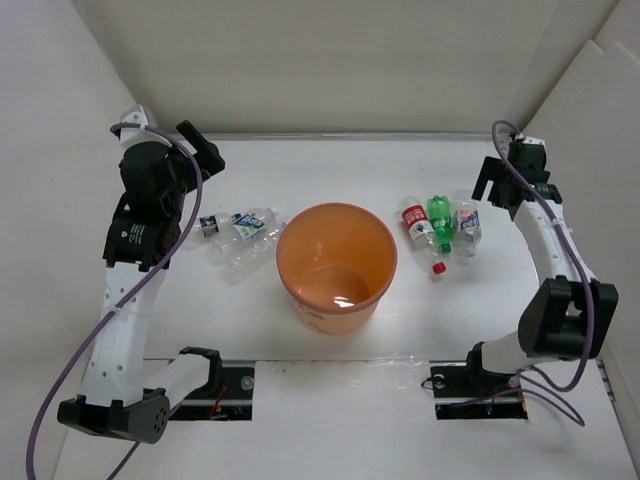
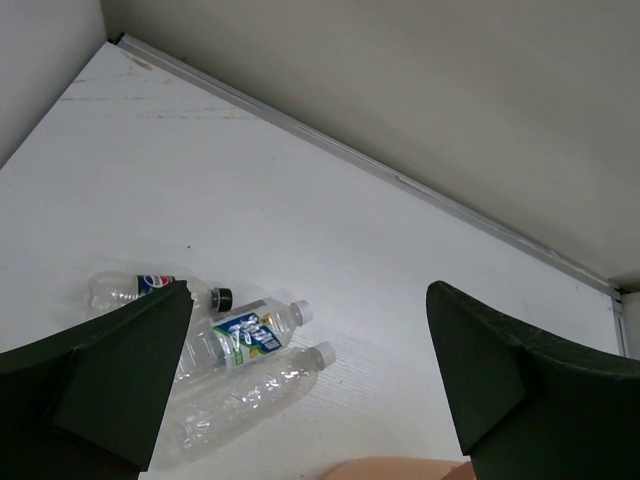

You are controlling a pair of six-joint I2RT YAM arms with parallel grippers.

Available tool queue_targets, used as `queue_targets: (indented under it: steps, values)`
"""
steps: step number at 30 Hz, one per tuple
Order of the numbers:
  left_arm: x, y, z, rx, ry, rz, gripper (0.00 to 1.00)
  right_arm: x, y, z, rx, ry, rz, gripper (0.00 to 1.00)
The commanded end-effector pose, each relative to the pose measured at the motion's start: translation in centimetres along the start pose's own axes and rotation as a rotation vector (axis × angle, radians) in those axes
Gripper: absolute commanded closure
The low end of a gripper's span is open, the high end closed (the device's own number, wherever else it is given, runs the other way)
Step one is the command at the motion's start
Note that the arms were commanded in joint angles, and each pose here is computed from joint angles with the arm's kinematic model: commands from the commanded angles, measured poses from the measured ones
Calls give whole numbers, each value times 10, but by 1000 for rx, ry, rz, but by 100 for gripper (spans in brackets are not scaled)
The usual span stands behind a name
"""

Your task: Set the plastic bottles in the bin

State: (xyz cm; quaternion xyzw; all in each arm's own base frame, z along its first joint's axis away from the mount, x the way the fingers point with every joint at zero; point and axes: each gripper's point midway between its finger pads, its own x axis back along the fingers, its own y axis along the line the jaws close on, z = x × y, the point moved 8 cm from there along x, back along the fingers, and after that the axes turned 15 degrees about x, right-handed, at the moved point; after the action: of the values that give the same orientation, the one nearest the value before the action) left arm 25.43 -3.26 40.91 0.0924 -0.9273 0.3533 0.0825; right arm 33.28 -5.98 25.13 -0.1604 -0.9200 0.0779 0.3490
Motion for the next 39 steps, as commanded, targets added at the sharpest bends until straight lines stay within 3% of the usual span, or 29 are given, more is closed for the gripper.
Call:
queue_targets:
  steps: [1,11,28,31,32,35,36,39]
  values:
    - [2,-10,-5,-2,-11,71,0,-17,5,-8,-4,-50,-40,0]
    - [7,-13,-2,1,12,123,0,-91,32,12,11,96,-228,0]
    - [10,-13,-4,-7,5,130,0,-156,48,19,5,241,-220,5]
    - [7,-12,-2,-9,12,123,0,-160,48,19,8,263,-222,18]
    - [6,-12,-3,-8,5,117,0,-163,46,22,3,275,-218,31]
    - [8,-13,-4,-8,5,117,0,-161,45,19,-7,267,-215,52]
    - [8,-13,-4,-8,5,117,0,-158,39,19,-29,268,-194,80]
    - [5,-18,-4,-11,34,136,0,-147,21,6,-66,228,-125,94]
